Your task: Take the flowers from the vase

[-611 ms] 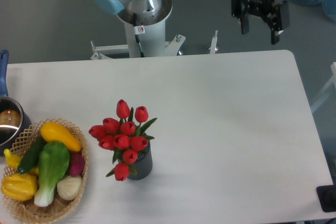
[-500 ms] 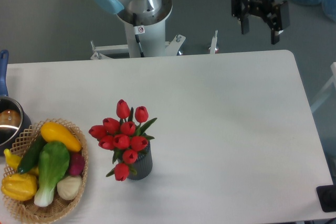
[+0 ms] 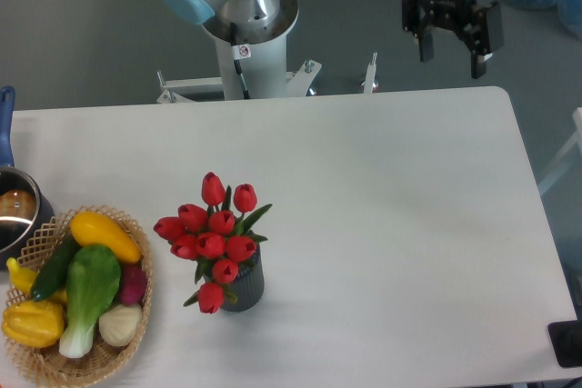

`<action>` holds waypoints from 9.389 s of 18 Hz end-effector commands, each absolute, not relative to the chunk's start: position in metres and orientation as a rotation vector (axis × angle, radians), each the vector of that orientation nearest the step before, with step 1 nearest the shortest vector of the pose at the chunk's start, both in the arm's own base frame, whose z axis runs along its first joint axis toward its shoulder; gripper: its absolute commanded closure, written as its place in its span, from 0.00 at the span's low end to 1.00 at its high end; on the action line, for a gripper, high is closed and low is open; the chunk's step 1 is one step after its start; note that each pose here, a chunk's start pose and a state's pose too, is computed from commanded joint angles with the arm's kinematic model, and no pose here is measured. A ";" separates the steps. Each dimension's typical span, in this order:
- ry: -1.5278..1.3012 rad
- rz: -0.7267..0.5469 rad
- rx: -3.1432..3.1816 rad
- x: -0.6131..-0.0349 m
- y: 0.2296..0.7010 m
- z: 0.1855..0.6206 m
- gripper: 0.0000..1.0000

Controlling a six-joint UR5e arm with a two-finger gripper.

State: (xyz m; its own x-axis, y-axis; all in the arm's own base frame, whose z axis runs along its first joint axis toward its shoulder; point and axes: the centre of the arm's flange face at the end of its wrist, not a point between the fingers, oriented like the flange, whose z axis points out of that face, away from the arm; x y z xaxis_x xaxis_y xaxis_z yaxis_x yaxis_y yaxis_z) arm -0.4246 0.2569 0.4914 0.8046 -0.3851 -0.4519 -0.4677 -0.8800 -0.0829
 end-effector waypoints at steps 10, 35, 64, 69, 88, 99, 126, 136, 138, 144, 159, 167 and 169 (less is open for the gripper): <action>0.246 0.497 -2.687 -0.420 0.271 0.489 0.00; 0.233 0.076 -2.534 -0.381 0.342 0.403 0.00; 0.348 -0.247 -2.213 -0.367 0.436 0.338 0.00; 0.377 -0.240 -2.206 -0.363 0.446 0.339 0.00; 0.469 -0.251 -2.164 -0.356 0.488 0.325 0.00; 0.485 -0.264 -2.158 -0.351 0.494 0.322 0.00; 0.505 -0.297 -2.153 -0.332 0.503 0.320 0.21; 0.504 -0.293 -2.152 -0.332 0.503 0.324 0.43; 0.504 -0.293 -2.152 -0.332 0.503 0.324 0.48; 0.495 -0.293 -2.154 -0.334 0.504 0.325 0.52; 0.460 -0.315 -2.109 -0.340 0.501 0.330 0.59; 0.410 -0.324 -2.054 -0.344 0.494 0.353 0.60; 0.388 -0.330 -2.027 -0.347 0.490 0.361 0.59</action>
